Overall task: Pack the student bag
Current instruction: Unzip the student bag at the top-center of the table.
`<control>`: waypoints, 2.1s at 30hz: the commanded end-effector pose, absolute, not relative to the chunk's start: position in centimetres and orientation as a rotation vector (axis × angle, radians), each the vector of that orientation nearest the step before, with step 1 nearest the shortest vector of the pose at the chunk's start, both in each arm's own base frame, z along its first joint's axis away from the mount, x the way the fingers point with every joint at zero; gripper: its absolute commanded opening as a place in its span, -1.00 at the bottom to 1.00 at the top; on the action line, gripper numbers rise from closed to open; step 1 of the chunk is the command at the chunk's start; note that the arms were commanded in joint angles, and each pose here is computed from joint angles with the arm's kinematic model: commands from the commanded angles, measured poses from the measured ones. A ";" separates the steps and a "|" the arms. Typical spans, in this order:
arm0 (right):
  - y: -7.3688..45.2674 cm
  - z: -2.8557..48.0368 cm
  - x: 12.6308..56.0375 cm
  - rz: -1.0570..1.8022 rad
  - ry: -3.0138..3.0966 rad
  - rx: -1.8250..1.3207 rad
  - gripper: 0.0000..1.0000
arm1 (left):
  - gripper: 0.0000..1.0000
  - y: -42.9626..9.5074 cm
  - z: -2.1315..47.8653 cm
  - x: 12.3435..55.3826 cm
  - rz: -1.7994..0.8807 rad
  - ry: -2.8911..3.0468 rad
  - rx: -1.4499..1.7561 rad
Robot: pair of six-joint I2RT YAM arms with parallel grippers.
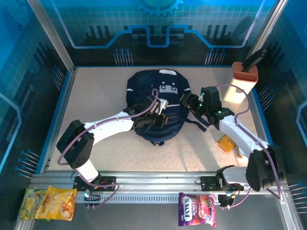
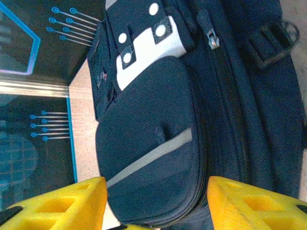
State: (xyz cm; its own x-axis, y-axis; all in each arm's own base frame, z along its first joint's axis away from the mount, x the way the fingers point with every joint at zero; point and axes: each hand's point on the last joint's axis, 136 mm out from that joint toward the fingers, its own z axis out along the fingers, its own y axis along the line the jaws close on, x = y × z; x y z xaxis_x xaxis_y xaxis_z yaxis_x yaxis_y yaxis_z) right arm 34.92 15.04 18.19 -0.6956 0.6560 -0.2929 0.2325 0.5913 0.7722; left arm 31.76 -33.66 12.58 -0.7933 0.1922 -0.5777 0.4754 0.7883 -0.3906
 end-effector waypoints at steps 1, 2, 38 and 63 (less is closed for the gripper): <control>14.2 15.9 33.4 0.991 2.289 0.875 0.10 | -1.00 -36.2 14.3 31.7 -0.806 2.397 0.576; 14.4 15.7 33.3 1.013 2.293 0.878 0.06 | -1.00 -36.4 14.2 31.7 -0.807 2.399 0.578; 13.8 13.7 36.0 0.780 2.352 0.812 -0.94 | -1.00 -29.5 12.2 29.4 -0.533 2.550 0.527; 12.8 12.2 37.1 0.669 2.390 0.818 -0.97 | -1.00 -16.5 10.3 30.1 -0.248 2.751 0.147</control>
State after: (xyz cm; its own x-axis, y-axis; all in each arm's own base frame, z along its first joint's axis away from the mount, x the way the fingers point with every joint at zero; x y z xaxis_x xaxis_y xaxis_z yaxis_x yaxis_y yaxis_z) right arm 35.36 14.90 11.93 -0.7362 0.6347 -0.2351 0.3818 0.6763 0.6300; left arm 30.71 -19.82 10.97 -0.8906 0.1446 -0.4311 0.2483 0.9489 -0.1948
